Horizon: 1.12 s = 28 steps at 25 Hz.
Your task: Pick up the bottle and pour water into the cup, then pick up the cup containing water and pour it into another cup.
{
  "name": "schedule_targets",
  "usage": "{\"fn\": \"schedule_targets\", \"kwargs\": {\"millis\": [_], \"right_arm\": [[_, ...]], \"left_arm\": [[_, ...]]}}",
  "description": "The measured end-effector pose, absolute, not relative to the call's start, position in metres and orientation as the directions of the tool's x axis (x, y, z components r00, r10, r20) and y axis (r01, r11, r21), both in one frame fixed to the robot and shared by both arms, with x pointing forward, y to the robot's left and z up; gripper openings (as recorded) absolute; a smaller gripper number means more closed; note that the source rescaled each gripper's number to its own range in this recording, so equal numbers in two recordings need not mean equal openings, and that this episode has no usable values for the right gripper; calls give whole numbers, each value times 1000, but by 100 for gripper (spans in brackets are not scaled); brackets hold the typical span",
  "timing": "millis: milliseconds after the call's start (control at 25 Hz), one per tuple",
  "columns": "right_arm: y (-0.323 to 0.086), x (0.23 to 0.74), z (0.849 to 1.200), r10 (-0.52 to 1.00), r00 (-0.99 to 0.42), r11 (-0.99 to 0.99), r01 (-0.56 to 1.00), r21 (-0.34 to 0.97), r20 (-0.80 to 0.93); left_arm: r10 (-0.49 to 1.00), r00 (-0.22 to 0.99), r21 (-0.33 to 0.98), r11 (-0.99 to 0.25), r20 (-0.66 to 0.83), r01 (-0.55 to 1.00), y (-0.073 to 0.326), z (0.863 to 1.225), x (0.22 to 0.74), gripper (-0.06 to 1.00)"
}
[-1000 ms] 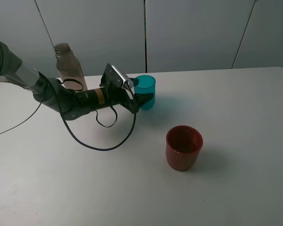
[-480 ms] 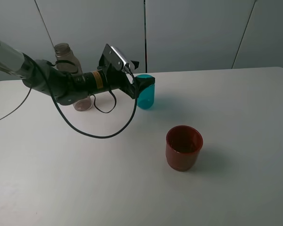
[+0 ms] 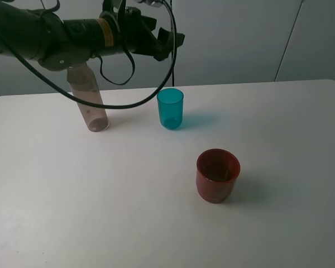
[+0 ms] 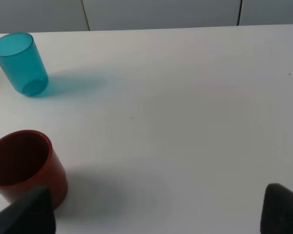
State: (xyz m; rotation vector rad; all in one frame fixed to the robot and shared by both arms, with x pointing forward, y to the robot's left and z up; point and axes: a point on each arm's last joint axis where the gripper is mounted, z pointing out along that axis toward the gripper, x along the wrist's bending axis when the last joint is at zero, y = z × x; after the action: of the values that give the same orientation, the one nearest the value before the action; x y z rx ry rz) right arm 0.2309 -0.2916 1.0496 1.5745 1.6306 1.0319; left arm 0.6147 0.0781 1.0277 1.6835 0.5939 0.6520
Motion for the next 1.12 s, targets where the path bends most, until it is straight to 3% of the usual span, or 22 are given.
{"fn": "schedule_targets", "kwargs": {"millis": [320,680,1120], "right_arm": [[-292,231,1050,994,-78,-26,492,870,73],[-292,231,1050,994,-78,-26,492,870,73],[-292,231,1050,994,-78,-26,492,870,73]], "left_arm": [[846,530,957,-198,58,212,103,1087,586,99],[901,432,900,-218,37,377,139,1128,546,99],[978,205,876,-125,31,465,243,1196,468,99]]}}
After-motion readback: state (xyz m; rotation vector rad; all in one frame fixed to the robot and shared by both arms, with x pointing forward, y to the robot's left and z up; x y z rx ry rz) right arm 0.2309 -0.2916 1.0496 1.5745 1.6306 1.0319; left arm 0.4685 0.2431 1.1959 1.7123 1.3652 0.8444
